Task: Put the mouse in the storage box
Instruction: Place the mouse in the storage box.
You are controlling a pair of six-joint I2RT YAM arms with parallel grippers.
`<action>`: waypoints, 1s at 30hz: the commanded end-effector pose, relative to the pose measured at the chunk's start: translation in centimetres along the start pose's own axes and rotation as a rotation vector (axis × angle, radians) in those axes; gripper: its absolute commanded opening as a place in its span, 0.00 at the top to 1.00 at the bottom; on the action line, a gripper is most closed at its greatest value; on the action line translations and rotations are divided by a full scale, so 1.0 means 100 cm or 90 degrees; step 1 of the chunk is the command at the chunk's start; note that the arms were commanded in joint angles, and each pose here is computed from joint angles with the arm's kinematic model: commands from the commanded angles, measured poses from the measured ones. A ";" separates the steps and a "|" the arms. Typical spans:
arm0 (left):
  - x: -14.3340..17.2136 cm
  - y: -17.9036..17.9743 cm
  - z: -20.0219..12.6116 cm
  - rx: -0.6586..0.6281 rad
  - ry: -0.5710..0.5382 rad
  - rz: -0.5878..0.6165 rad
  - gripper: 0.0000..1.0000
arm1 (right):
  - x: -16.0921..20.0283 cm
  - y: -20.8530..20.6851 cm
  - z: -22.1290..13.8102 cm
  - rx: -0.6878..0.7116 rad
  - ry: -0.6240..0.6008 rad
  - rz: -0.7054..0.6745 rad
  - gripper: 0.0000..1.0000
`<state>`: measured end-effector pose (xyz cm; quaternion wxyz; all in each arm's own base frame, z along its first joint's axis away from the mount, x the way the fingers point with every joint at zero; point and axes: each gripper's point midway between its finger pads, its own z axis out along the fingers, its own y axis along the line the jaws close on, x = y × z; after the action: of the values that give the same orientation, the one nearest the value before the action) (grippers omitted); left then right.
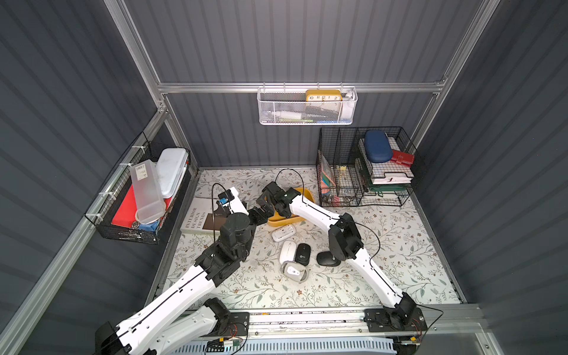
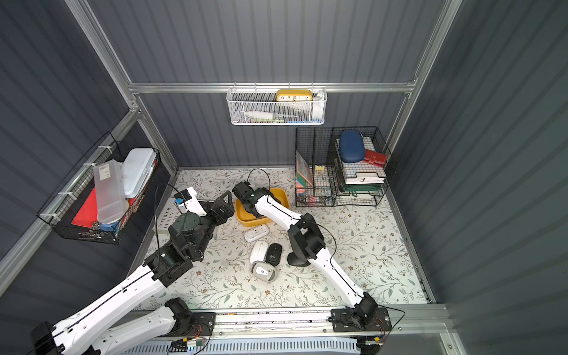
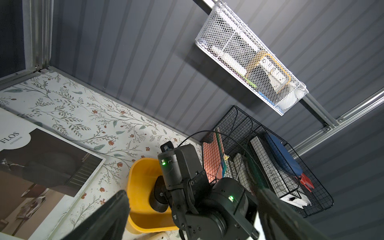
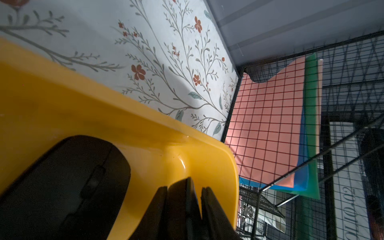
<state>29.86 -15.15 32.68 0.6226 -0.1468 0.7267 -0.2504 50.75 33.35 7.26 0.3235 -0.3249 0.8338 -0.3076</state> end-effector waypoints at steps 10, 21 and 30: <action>-0.014 0.005 -0.006 -0.022 -0.020 0.003 0.01 | 0.014 0.015 0.006 -0.020 0.023 0.004 0.64; -0.013 0.006 -0.004 -0.029 -0.018 0.010 0.01 | 0.014 0.017 -0.008 -0.079 0.027 0.046 0.42; -0.015 -0.003 0.001 -0.016 -0.015 0.013 0.00 | -0.010 -0.021 -0.067 -0.176 -0.015 0.164 0.30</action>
<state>30.12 -14.72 31.99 0.6187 -0.1519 0.7371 -0.2254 47.93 34.42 7.67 0.2949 -0.2953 0.8872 -0.1969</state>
